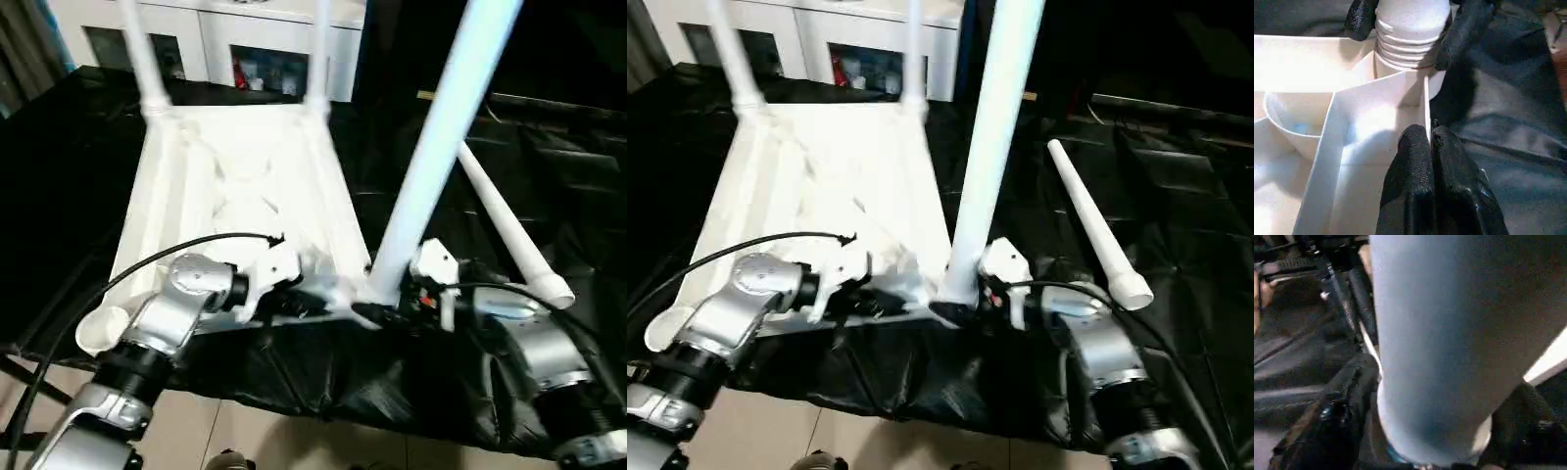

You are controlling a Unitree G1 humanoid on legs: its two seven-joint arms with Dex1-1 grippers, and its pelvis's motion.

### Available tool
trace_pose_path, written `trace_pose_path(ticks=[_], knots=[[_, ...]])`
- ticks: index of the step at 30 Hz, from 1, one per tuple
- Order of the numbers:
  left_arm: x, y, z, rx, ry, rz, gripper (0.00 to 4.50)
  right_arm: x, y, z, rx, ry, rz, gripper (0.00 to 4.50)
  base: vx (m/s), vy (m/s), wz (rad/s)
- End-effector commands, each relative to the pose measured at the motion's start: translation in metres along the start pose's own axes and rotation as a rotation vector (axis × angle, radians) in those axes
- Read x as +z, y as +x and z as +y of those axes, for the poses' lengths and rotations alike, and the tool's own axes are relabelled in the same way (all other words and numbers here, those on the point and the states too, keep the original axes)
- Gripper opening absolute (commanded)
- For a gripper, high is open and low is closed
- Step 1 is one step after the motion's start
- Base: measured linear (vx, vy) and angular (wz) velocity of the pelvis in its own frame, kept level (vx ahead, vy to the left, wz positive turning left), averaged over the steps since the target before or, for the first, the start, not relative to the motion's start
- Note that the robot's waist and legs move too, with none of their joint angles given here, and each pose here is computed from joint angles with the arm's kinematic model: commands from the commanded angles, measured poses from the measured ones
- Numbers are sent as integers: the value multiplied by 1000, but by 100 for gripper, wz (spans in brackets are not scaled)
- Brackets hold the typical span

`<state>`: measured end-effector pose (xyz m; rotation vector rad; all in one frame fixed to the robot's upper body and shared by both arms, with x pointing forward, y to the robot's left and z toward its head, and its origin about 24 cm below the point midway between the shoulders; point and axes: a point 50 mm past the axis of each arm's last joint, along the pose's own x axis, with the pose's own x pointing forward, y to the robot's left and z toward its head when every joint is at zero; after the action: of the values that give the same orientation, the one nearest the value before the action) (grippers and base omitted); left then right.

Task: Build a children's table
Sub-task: Rotate leg to tighten

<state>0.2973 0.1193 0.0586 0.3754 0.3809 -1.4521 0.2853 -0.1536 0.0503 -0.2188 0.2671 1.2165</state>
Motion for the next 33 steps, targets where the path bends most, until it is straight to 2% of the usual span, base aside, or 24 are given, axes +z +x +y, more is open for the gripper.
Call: trace_pose_path(ticks=[1,5,8,11,13,16,18,20,21,23,26,27,29,33], knots=[[11,7,-4,-53,55,-39,0,2,7,8,90,-13,5,306,0,0,0],[10,6,-4,-60,55,-37,0,1,8,9,102,-11,12,274,0,0,0],[10,6,-4,-58,56,-34,0,0,10,10,102,1,7,273,0,0,0],[13,7,2,0,43,-48,0,4,14,5,19,105,-70,268,0,0,0],[17,11,6,64,21,-55,0,3,19,2,-69,137,-80,268,0,0,0],[24,26,13,174,-6,-79,0,-3,31,-5,-275,157,-79,267,0,0,0],[26,31,13,200,-10,-86,0,-5,35,-7,-329,161,-78,267,0,0,0],[28,46,12,251,-35,-92,0,-7,46,-8,-433,208,-85,267,0,0,0],[28,48,12,256,-39,-92,0,-7,48,-8,-447,217,-86,267,0,0,0],[30,66,10,304,-78,-96,0,-7,65,-8,-569,268,-73,267,0,0,0],[34,74,9,330,-100,-103,0,-3,74,-8,-633,273,-71,267,0,0,0],[37,79,8,330,-98,-104,0,3,80,-8,-648,248,-81,302,0,0,0],[37,80,7,324,-94,-103,0,5,82,-8,-645,239,-89,337,0,0,0],[34,75,5,292,-71,-103,0,8,78,-7,-582,253,-145,358,0,0,0]])
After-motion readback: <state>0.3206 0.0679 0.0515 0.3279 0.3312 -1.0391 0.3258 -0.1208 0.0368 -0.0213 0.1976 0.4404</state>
